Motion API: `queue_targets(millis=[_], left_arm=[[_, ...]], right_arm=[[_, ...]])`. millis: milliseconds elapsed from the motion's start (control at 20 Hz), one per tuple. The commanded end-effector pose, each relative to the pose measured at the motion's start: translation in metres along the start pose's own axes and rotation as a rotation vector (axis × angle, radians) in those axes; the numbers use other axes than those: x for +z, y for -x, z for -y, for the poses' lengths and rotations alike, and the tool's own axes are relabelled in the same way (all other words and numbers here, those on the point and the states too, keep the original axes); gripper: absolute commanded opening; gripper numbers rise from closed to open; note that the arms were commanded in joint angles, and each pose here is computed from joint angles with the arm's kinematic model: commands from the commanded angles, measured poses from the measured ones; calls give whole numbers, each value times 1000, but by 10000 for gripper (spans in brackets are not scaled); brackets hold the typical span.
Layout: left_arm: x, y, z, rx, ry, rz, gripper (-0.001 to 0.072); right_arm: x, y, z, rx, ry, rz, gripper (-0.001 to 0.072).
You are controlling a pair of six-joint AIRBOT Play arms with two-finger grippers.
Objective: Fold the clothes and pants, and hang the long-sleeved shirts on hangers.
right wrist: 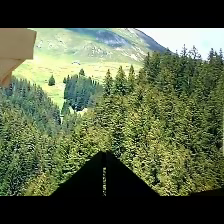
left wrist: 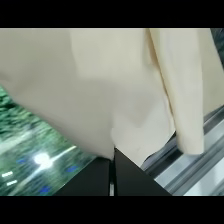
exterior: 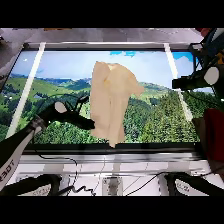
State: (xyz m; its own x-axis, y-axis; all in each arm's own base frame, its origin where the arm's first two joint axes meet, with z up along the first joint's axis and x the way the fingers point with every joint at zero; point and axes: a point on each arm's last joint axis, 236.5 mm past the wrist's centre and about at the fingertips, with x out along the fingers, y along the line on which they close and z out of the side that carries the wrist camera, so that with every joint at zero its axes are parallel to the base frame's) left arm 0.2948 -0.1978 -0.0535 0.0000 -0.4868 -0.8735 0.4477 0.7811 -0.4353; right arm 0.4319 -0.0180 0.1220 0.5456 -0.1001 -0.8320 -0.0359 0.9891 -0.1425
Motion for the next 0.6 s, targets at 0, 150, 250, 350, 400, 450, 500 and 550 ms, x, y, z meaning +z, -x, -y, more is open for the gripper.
queue_targets(millis=[0,150,250,350,400,450,500,550], left_arm=[[-8,95,-78,492,-165,-89,12],[-8,213,-119,915,-277,-2,14],[-5,271,-121,1038,-293,136,14],[7,310,-119,1087,-275,326,14],[14,321,-118,1093,-267,397,14],[20,327,-119,1088,-256,450,15],[25,327,-122,1078,-247,480,15],[29,324,-127,1067,-238,486,15]], right_arm=[[-16,-37,-10,36,-12,-96,12],[-31,-50,-21,75,-21,-170,12],[-31,-50,-21,77,-5,-172,12],[-31,-50,-28,108,15,-172,12],[-30,-49,-38,153,19,-167,12],[-29,-47,-52,210,16,-161,12],[-26,-45,-71,293,3,-154,13],[-22,-42,-93,387,-23,-145,13]])
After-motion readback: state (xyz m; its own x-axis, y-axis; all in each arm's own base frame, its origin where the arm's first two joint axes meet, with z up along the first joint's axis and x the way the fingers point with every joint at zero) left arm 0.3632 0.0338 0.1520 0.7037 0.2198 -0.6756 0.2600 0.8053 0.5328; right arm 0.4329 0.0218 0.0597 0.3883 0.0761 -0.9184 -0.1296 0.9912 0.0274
